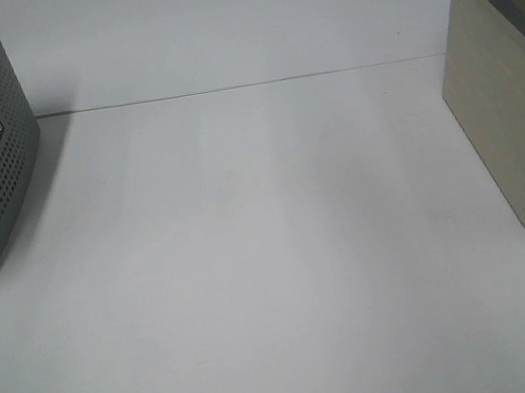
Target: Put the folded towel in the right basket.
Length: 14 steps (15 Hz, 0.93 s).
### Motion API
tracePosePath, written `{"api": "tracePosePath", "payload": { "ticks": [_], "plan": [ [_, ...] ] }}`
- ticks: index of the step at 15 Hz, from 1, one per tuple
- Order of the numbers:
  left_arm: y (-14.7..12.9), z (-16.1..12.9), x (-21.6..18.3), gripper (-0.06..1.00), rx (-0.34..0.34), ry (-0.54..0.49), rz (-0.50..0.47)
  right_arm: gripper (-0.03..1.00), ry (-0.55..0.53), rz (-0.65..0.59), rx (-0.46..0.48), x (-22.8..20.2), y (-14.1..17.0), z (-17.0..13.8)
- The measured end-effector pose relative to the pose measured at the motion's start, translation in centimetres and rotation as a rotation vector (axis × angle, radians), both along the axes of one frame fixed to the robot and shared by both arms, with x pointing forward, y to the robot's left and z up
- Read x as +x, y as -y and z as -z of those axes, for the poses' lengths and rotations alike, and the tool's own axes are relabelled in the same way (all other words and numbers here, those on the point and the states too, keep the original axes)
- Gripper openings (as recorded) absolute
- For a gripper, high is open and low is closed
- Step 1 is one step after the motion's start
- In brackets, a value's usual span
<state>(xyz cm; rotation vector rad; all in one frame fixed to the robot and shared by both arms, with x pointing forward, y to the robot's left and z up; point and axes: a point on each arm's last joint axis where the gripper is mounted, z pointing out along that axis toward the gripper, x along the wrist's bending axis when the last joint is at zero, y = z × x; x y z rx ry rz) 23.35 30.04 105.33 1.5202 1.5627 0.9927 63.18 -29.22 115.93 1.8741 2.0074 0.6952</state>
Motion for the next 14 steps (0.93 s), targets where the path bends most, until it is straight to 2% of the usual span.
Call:
{"api": "tracePosePath", "payload": {
  "ticks": [2, 6, 8, 11, 14],
  "plan": [
    [0.0, 0.0, 0.0, 0.99, 0.0, 0.0, 0.0, 0.96, 0.031, 0.009, 0.009, -4.1, -0.1, -1.5],
    [0.0, 0.0, 0.0, 0.99, 0.0, 0.0, 0.0, 0.96, 0.086, 0.01, 0.019, -15.3, -0.4, -1.6],
    [0.0, 0.0, 0.0, 0.99, 0.0, 0.0, 0.0, 0.96, 0.087, -0.004, 0.007, -21.5, -0.5, 0.8],
    [0.0, 0.0, 0.0, 0.99, 0.0, 0.0, 0.0, 0.96, 0.148, -0.037, -0.021, -28.5, -0.6, 4.6],
    [0.0, 0.0, 0.0, 0.99, 0.0, 0.0, 0.0, 0.96, 0.252, -0.037, -0.026, -33.4, -0.7, 7.0]
  ]
}}
